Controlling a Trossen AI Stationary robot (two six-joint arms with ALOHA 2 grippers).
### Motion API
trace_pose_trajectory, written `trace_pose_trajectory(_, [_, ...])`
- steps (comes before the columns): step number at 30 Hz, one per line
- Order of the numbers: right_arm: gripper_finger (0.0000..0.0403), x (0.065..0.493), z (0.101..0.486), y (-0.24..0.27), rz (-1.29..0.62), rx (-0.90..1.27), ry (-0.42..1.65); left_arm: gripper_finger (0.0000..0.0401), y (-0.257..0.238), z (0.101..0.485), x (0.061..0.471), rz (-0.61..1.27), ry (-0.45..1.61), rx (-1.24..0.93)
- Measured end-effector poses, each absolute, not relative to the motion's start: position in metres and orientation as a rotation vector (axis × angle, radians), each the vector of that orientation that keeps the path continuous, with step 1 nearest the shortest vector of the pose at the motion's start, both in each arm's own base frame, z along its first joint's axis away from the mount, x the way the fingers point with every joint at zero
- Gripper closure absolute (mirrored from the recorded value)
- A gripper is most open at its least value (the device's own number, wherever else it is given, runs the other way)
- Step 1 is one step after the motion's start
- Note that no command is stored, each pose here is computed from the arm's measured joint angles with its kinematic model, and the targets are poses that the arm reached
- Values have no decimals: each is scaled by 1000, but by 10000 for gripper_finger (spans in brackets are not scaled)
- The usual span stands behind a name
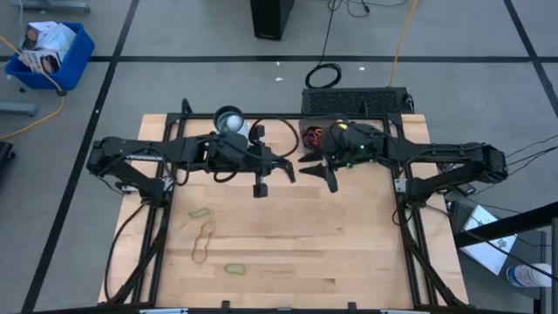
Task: Pick and place rubber bands into bin
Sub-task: Put the black rubber band into the black bin
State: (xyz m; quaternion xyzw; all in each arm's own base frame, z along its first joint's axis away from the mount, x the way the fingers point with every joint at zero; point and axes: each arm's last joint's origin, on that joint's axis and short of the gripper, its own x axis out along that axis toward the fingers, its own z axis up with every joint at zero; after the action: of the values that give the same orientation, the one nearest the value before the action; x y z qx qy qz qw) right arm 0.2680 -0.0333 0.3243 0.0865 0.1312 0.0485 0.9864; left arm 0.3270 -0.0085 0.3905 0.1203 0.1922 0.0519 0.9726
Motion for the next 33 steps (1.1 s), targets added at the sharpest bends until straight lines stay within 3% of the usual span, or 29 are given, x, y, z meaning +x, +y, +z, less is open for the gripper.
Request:
trace_pose_trajectory(11, [268, 281, 335, -16, 170, 134, 97, 385, -8, 394, 328, 112, 353, 254])
trace_pose_trajectory(22, [280, 307, 313, -10, 191, 228, 130, 382, -7, 394, 328, 136, 357, 267])
trace_pose_trajectory(28, [332, 308, 311, -10, 195, 244, 135, 395, -6, 393, 328, 155, 363, 277])
trace_pose_trajectory(33, [394, 307, 314, -10, 199, 227, 124, 376, -6, 393, 328, 156, 363, 275])
